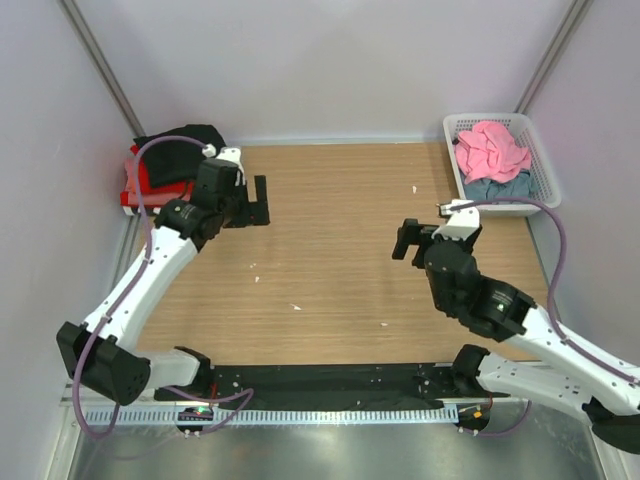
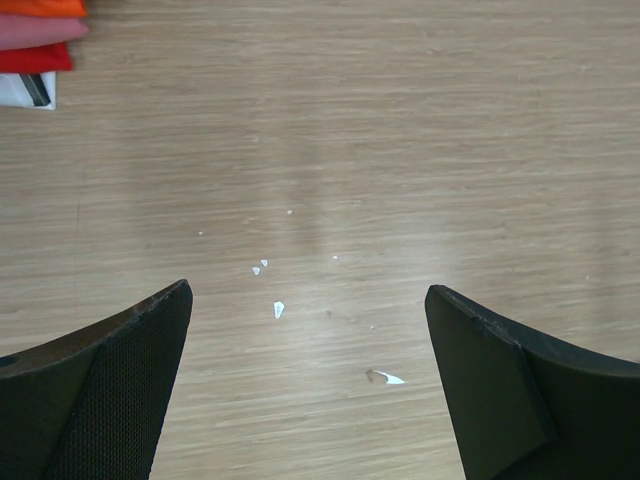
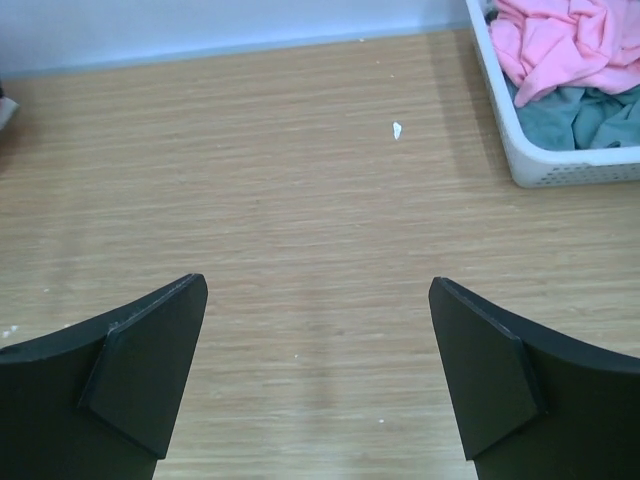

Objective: Fold and stack the t-shirts
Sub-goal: Reset both grippers

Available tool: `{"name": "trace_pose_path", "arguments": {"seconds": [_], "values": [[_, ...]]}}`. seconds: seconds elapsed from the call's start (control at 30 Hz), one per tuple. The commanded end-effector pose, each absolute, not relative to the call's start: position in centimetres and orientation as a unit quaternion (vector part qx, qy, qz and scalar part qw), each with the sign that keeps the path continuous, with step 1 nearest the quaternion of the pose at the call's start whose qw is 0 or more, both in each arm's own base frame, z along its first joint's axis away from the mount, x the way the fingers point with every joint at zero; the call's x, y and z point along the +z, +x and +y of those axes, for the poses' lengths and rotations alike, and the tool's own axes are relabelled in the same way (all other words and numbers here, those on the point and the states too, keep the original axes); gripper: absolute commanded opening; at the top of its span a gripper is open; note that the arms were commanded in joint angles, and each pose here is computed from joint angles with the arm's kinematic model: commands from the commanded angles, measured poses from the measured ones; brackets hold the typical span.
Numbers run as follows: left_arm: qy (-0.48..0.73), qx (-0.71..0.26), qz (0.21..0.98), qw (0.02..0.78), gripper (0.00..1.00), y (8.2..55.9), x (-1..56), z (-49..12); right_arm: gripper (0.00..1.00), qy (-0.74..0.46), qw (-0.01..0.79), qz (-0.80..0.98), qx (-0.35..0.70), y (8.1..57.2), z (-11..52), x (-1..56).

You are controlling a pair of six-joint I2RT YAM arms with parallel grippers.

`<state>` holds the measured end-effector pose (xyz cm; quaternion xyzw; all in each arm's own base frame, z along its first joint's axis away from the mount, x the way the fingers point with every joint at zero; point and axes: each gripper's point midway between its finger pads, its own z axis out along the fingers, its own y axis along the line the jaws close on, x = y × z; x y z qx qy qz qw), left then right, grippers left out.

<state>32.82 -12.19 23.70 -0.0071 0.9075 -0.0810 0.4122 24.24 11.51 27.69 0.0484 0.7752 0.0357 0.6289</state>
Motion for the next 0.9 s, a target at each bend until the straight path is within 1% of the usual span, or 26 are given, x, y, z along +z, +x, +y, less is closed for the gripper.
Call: {"name": "trace_pose_path", "arguments": {"seconds": [0.0,0.03,0.07,0.13,0.23,0.27,0.33,0.43,0.47,0.53,0.6,0.63,0.73,0.87], "values": [[0.025,-0.058,0.908,0.414,1.0,32.4,24.4,-13.1,1.0,0.037,0.556,0.828,0.056,25.5,13.2,23.1],[0.03,-0.052,0.909,0.413,1.0,32.4,24.3,-13.2,1.0,0.016,0.523,0.846,0.099,25.4,15.1,21.6],[0.033,-0.046,0.909,0.413,1.0,32.3,24.2,-13.3,1.0,0.022,0.51,0.853,0.109,25.9,15.3,20.4],[0.044,-0.022,0.908,0.415,1.0,32.1,24.1,-13.2,1.0,0.012,0.5,0.853,0.15,25.6,16.6,19.8],[0.065,0.009,0.908,0.413,1.0,31.6,23.7,-13.4,1.0,0.014,0.501,0.836,0.222,26.0,17.8,20.4],[0.062,0.029,0.907,0.415,1.0,31.9,23.7,-13.0,1.0,-0.013,0.491,0.822,0.288,25.5,20.0,21.0],[0.061,0.048,0.909,0.409,1.0,31.7,23.5,-12.6,1.0,-0.023,0.483,0.815,0.32,25.5,20.9,21.1],[0.059,0.063,0.908,0.41,1.0,31.6,23.6,-12.1,1.0,-0.004,0.485,0.829,0.278,26.6,19.8,20.1],[0.061,0.061,0.908,0.41,1.0,31.5,23.6,-12.2,1.0,0.021,0.491,0.837,0.242,27.4,18.5,20.2],[0.063,0.056,0.904,0.418,1.0,31.3,24.0,-12.5,1.0,0.037,0.489,0.846,0.208,28.3,17.3,20.8],[0.065,0.054,0.902,0.424,1.0,31.1,24.4,-12.5,1.0,0.032,0.499,0.841,0.208,28.6,17.2,22.6],[0.064,0.055,0.9,0.428,1.0,31.1,24.5,-12.5,1.0,0.031,0.514,0.83,0.215,28.7,17.2,24.5],[0.06,0.06,0.895,0.439,1.0,30.9,25.2,-12.2,1.0,0.044,0.553,0.803,0.218,28.4,16.0,28.0],[0.052,0.06,0.886,0.456,1.0,30.7,26.1,-11.9,1.0,0.054,0.584,0.776,0.232,27.2,14.9,31.0]]}}
